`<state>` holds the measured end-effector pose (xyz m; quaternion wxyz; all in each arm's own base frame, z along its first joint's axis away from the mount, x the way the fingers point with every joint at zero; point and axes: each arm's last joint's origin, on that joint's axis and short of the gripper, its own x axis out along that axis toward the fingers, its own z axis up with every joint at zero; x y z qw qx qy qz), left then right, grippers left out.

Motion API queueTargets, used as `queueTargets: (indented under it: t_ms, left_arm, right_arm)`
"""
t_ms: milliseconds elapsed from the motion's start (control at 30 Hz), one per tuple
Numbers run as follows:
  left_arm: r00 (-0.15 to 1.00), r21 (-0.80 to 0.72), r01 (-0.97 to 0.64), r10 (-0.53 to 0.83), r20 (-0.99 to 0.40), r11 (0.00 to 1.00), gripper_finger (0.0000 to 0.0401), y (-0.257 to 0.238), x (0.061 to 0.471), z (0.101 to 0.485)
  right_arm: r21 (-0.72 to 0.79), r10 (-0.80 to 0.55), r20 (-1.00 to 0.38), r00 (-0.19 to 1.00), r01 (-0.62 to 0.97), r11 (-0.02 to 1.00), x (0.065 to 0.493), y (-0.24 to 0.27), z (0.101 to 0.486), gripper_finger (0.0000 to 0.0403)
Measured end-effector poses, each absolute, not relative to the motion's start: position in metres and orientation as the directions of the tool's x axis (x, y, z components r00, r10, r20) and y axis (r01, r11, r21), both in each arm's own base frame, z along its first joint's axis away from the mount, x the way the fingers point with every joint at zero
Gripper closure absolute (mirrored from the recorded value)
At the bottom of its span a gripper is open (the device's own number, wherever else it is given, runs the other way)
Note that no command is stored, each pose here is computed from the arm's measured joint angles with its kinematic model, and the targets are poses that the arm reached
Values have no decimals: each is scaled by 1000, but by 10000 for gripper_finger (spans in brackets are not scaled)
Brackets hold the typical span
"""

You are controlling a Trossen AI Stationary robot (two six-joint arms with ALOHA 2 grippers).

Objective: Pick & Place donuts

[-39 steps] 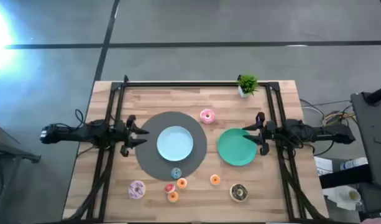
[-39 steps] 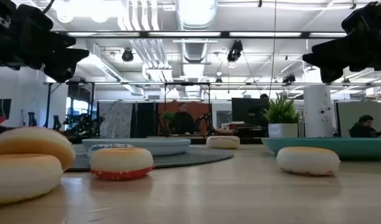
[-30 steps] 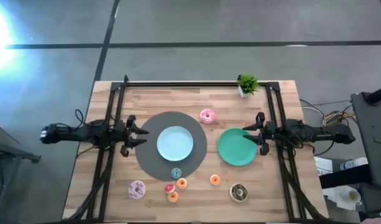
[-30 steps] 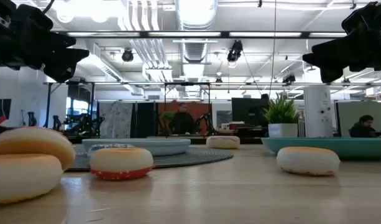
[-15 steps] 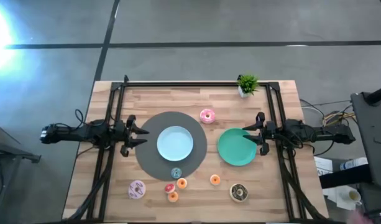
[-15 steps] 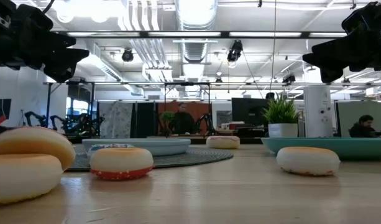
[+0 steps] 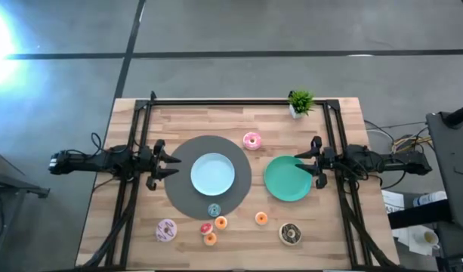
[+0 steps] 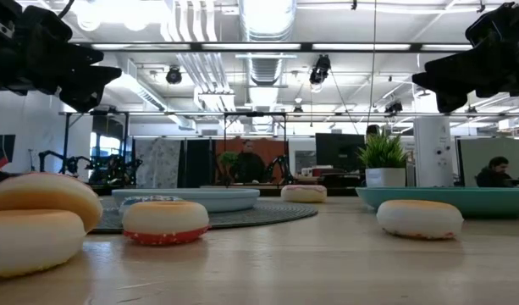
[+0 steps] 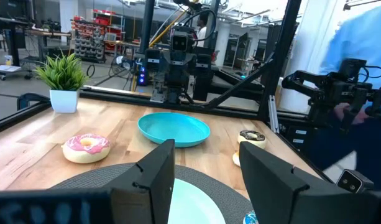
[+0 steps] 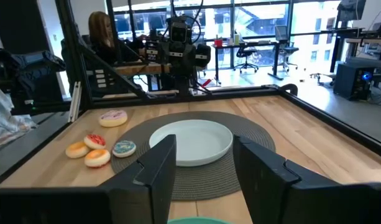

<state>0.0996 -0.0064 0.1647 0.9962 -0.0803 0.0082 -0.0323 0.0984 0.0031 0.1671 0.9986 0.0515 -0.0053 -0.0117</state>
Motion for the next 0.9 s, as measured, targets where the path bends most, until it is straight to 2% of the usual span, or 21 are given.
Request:
queueTargets:
  t_ms: [600,700,767,900]
  left_arm:
    - [998,-160,63,-65,-11,985,247,-6,100,165]
    - [998,-160,63,-66,-11,985,247,-6,100,165]
    - [998,-160,63,-66,-11,985,247,-6,100,165]
    - [998,-160,63,-66,-12,985,247,-6,100,165]
  right_arm:
    - [116,-42,12,999,40,992,98,3,167,252]
    - [215,-47,13,999,43,976,98,2,167,252]
    - [344,-47,13,999,40,938,98,2,167,252]
    - [630,-47,13,999,28,776,98,2,167,252]
